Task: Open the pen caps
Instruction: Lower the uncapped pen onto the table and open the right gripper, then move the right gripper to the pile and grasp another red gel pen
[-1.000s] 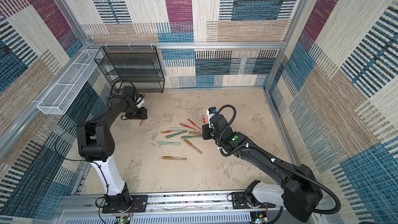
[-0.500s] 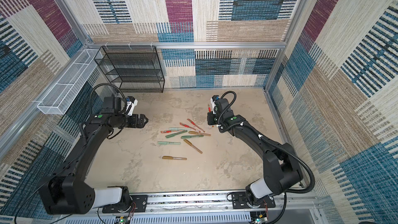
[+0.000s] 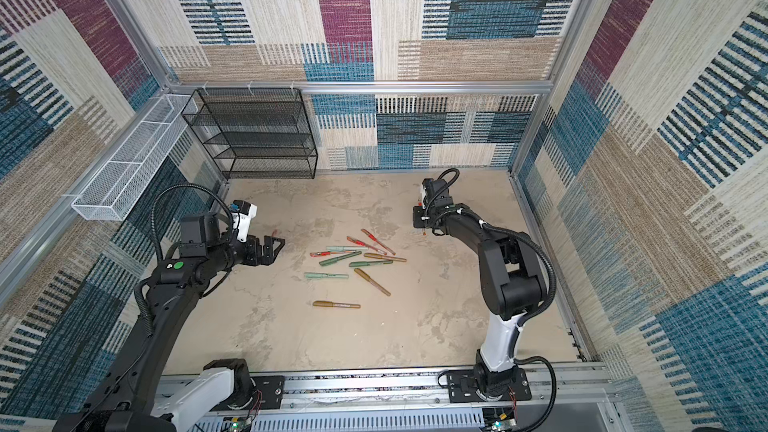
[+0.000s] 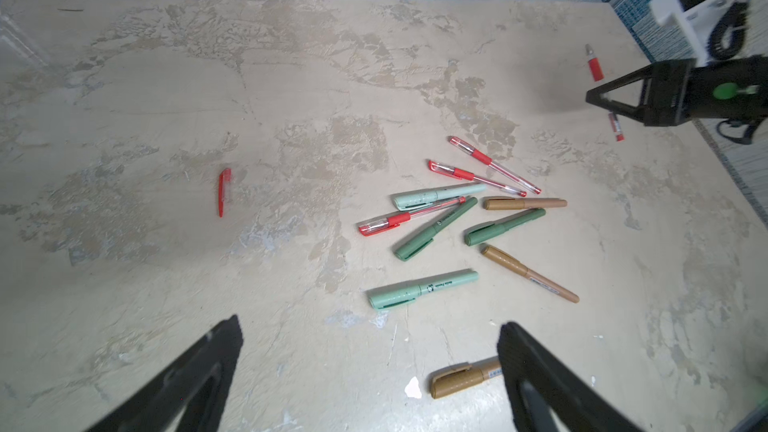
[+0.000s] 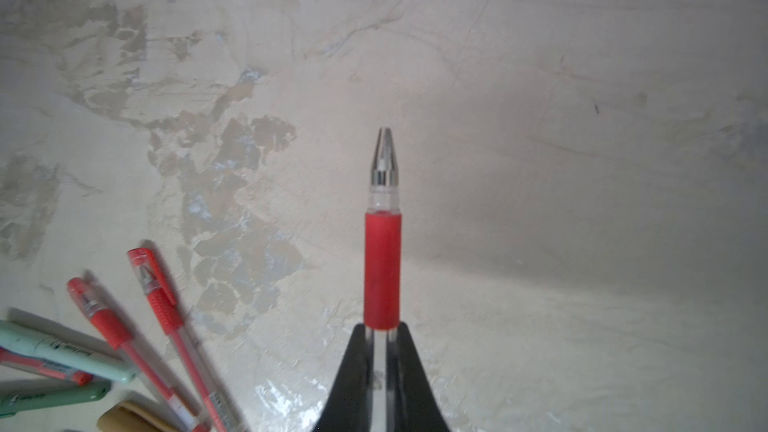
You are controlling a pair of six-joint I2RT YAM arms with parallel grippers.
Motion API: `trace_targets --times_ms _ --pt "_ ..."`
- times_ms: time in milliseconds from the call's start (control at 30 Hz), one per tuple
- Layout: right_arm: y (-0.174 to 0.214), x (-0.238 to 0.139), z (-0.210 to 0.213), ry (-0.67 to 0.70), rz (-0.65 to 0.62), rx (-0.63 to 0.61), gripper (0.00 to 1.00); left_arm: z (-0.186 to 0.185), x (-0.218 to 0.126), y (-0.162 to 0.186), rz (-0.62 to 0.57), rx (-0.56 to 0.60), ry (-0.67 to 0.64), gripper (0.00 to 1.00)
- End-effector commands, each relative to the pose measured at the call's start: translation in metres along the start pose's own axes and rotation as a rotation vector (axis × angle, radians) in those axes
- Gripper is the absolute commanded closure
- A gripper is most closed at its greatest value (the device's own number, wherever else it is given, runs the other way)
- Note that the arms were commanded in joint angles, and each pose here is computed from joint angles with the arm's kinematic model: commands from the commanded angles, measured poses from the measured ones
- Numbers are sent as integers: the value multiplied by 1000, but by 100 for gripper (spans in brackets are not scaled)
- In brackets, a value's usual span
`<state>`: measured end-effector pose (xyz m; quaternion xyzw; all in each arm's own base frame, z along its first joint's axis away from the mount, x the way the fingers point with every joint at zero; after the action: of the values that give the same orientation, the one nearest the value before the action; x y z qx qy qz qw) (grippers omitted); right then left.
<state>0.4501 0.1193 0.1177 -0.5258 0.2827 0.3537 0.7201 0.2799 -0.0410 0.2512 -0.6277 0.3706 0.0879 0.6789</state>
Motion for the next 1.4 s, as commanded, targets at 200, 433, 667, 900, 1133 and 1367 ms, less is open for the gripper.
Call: trace_targets --times_ms 200,433,667,900,1133,1367 --pt "-17 46 -21 61 6 -13 99 -1 -2 -8 -55 10 10 0" --pt "-13 69 -24 61 39 2 95 0 -2 -9 -52 12 3 0" --pt "-8 77 -27 67 59 14 85 -1 -1 -10 -51 5 13 0" --pt "-9 73 -27 70 54 23 68 1 0 -11 -41 -2 4 0" --pt "-24 51 -16 34 16 31 63 2 1 -13 -36 -13 11 0" --pt "-38 -2 9 -53 -51 29 58 2 0 -13 -37 -9 8 0"
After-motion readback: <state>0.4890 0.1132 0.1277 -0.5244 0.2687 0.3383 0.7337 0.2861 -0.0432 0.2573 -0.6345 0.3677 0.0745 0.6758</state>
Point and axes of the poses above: each gripper's point midway between its finger pads, its own x axis out along the fingers, its own z axis along the line the jaws close on, y = z × x, the point moved 4 cm from there along -x, back along the fingers, and after that the axes turned 11 degrees about x, right-handed, at the moved point
